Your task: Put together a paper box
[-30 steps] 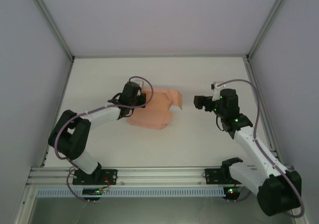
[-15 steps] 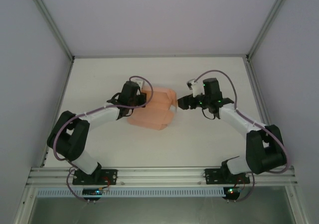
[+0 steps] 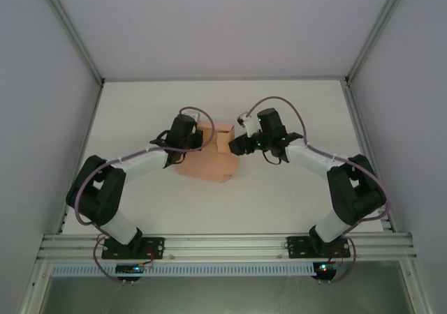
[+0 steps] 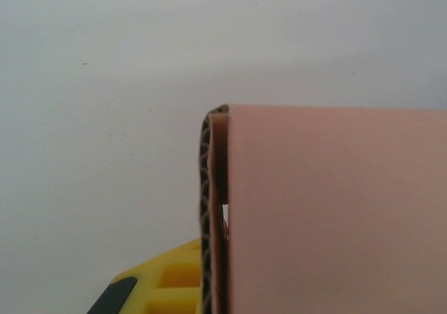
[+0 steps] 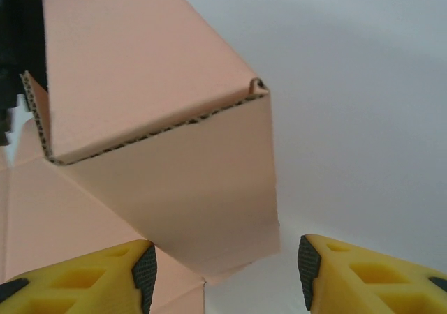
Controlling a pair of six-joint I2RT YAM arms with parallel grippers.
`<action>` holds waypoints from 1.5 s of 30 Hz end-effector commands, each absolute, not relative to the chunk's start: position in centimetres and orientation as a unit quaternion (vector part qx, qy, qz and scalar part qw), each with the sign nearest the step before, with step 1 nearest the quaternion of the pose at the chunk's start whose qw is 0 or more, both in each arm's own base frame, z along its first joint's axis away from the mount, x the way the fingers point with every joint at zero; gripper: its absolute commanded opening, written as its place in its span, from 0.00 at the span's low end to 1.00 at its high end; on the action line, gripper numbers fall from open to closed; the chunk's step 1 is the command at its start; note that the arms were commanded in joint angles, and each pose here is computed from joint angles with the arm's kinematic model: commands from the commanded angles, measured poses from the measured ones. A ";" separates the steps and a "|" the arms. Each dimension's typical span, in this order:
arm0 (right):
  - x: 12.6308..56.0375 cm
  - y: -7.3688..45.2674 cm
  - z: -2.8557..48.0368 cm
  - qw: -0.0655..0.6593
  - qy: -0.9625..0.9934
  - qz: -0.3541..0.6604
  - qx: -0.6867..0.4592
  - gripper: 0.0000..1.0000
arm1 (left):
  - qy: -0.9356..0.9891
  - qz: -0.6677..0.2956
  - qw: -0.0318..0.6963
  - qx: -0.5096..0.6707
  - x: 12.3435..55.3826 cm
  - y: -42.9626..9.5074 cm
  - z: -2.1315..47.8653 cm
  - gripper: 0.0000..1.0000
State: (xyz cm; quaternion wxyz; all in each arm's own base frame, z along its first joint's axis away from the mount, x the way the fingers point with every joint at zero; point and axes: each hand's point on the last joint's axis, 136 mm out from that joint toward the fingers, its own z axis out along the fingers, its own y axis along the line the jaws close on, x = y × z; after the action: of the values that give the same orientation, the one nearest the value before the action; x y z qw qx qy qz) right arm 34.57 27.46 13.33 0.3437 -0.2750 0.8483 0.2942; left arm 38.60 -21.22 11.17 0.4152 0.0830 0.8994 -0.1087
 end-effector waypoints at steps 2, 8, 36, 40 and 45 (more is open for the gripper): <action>38.3 27.2 15.0 0.428 0.860 0.198 -0.193 0.57 | 0.894 -0.117 0.424 0.086 38.6 -23.1 12.5 0.00; 36.5 28.4 14.2 0.397 0.870 0.218 -0.195 0.49 | 0.899 -0.102 0.421 0.062 38.9 -22.6 12.5 0.00; 43.6 21.6 10.6 0.434 0.899 0.034 0.042 0.15 | 0.894 -0.172 0.414 0.018 37.6 -25.3 14.4 0.00; 43.5 22.8 11.5 0.439 0.887 0.141 0.024 0.23 | 0.893 -0.181 0.412 0.028 37.4 -25.7 14.3 0.00; 43.5 22.7 11.6 0.450 0.878 0.162 0.014 0.22 | 0.893 -0.190 0.406 0.036 37.2 -26.1 14.1 0.00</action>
State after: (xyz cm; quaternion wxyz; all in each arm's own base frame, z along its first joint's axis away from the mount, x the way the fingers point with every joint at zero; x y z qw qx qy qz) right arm 42.65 23.93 11.21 0.4324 0.0051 0.8885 0.1535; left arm 37.06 -24.93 12.08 0.3932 0.0322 0.9062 -0.1519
